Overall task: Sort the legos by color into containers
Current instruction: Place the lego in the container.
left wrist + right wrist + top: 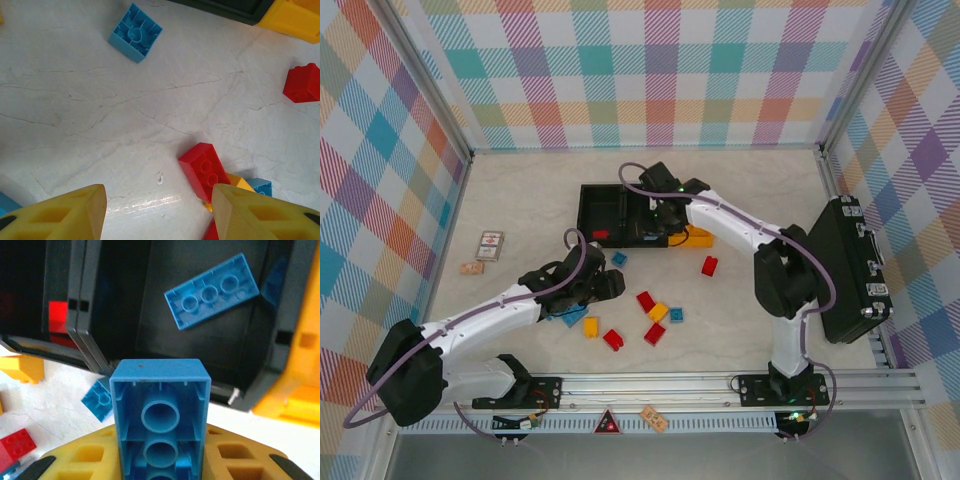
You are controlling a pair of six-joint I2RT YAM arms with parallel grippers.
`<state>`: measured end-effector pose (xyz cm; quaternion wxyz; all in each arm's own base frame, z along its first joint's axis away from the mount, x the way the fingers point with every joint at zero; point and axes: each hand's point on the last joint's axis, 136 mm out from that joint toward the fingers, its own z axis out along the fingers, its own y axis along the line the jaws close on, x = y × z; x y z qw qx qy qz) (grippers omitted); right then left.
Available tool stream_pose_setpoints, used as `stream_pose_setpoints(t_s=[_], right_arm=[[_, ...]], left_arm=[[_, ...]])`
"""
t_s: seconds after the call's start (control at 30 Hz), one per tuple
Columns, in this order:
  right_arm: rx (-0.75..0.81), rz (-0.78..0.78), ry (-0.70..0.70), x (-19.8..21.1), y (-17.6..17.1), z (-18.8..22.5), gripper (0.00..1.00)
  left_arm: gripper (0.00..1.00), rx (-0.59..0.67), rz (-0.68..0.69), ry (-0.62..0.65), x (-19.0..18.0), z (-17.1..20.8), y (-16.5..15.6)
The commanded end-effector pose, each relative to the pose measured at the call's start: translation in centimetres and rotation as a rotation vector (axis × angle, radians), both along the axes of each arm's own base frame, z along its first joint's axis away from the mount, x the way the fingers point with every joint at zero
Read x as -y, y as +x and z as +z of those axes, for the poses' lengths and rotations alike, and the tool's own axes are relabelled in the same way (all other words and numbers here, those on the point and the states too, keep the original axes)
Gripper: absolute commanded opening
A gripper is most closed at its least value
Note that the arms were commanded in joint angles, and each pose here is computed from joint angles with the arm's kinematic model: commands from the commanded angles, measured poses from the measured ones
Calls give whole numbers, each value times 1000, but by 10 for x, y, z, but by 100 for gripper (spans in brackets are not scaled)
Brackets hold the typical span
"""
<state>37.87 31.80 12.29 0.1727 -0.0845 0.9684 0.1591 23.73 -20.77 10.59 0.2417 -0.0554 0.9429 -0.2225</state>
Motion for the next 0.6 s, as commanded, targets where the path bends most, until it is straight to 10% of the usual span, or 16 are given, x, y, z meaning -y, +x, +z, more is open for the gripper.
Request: stream_pose_setpoints(t_s=[0.0, 0.57], right_arm=[[-27, 5, -19, -1, 5, -4, 31], [-91, -34, 19, -22, 48, -36, 36]], left_arm=[[58, -10, 35, 22, -14, -2, -5], [58, -12, 63, 33, -24, -2, -7]])
